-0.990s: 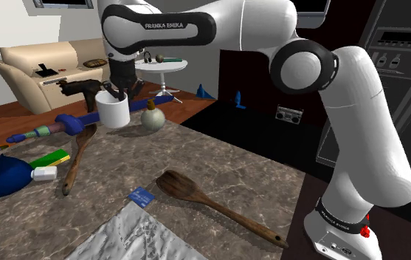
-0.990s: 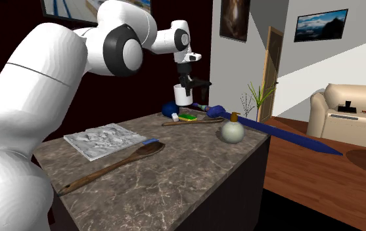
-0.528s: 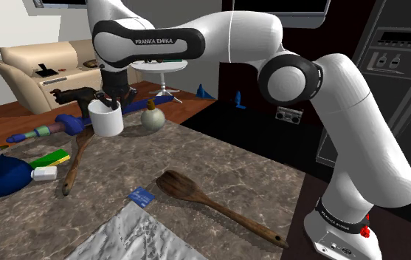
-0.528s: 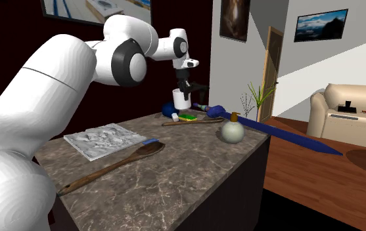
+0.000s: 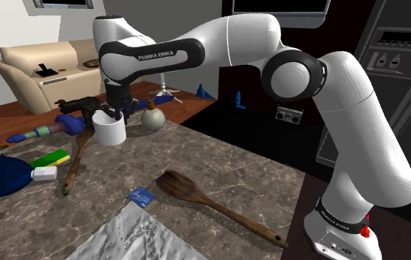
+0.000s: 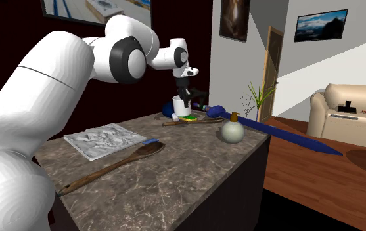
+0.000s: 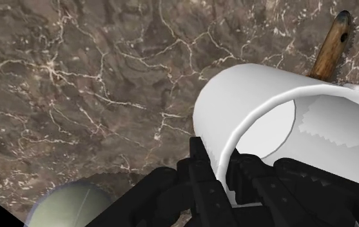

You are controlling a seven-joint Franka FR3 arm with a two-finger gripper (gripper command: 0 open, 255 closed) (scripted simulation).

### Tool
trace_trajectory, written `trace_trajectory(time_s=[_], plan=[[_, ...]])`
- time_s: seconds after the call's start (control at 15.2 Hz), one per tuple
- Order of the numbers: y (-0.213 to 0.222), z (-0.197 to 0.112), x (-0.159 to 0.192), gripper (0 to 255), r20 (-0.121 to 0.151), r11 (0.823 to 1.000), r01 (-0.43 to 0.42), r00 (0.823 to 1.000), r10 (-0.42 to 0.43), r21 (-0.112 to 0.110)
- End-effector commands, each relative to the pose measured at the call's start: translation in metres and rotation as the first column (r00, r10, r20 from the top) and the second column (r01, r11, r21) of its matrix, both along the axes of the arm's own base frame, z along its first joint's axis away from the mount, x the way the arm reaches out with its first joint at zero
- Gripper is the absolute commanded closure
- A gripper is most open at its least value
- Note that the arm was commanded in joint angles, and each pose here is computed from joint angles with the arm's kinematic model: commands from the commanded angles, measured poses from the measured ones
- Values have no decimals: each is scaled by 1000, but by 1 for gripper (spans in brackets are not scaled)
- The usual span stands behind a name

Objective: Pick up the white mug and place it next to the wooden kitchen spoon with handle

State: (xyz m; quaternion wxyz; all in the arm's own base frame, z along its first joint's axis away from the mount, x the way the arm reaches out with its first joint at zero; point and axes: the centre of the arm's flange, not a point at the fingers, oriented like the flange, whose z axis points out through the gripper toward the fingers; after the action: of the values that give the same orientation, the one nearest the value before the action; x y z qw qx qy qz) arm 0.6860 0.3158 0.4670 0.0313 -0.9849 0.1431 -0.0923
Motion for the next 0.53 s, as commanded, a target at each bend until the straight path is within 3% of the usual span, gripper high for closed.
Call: trace_trajectory(time_s=[0.0, 0.46], plan=[[0, -10, 0, 255, 2, 1000, 0, 1000, 0, 1], [0, -47, 0, 255, 2, 1000, 0, 1000, 0, 1]])
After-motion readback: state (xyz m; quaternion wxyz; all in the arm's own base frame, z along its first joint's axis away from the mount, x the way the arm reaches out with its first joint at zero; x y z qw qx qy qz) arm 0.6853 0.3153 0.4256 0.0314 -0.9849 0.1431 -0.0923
